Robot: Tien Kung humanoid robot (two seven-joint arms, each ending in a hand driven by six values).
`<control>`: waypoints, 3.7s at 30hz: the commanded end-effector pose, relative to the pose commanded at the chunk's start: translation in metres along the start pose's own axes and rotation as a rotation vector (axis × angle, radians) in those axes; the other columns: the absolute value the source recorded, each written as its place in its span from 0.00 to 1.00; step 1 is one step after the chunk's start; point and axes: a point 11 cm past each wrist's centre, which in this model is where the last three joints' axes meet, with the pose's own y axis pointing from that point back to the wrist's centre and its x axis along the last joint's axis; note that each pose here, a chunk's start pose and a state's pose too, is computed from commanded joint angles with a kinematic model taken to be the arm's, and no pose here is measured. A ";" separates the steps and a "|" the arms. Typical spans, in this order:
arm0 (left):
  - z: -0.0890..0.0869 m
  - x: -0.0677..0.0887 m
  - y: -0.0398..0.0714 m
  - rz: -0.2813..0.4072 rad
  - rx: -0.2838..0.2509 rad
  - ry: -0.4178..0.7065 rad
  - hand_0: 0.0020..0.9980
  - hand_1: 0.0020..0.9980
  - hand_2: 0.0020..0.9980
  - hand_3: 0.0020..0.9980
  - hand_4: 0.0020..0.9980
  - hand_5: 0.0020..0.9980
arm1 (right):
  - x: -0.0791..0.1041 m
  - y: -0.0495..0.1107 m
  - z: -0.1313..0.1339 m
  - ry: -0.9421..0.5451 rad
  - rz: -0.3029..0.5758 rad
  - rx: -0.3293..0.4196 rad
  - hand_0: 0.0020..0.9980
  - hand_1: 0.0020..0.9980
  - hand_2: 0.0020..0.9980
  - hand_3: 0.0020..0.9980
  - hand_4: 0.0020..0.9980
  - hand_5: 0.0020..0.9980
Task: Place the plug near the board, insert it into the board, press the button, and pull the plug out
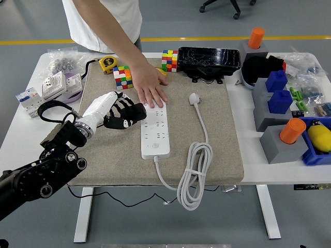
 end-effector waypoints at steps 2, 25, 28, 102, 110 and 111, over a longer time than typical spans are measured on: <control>-0.006 0.002 0.000 0.010 0.015 0.001 0.27 0.42 0.47 0.57 0.71 0.00 | 0.000 0.000 0.000 -0.001 -0.001 0.000 0.68 0.69 0.69 0.60 0.93 0.53; -0.047 0.004 0.004 0.011 0.127 -0.021 0.56 0.57 0.58 0.60 0.91 0.00 | -0.001 0.000 0.001 -0.007 -0.002 0.000 0.68 0.69 0.69 0.60 0.93 0.53; -0.050 0.005 0.004 0.008 0.142 -0.021 0.66 0.71 0.74 0.77 0.94 0.02 | -0.001 0.000 0.001 -0.008 -0.002 0.000 0.68 0.69 0.69 0.60 0.93 0.53; -0.056 0.092 0.048 0.327 0.012 0.476 0.48 0.60 0.57 0.60 0.81 0.23 | -0.005 -0.001 -0.018 -0.004 -0.007 0.034 0.68 0.69 0.69 0.60 0.93 0.53; -0.056 0.092 0.048 0.324 0.016 0.477 0.48 0.60 0.57 0.59 0.81 0.23 | -0.005 0.000 -0.020 -0.003 -0.006 0.036 0.68 0.69 0.69 0.60 0.93 0.53; -0.056 0.092 0.048 0.322 0.016 0.477 0.48 0.60 0.57 0.59 0.81 0.23 | -0.004 0.000 -0.020 -0.003 -0.005 0.036 0.68 0.69 0.69 0.60 0.93 0.53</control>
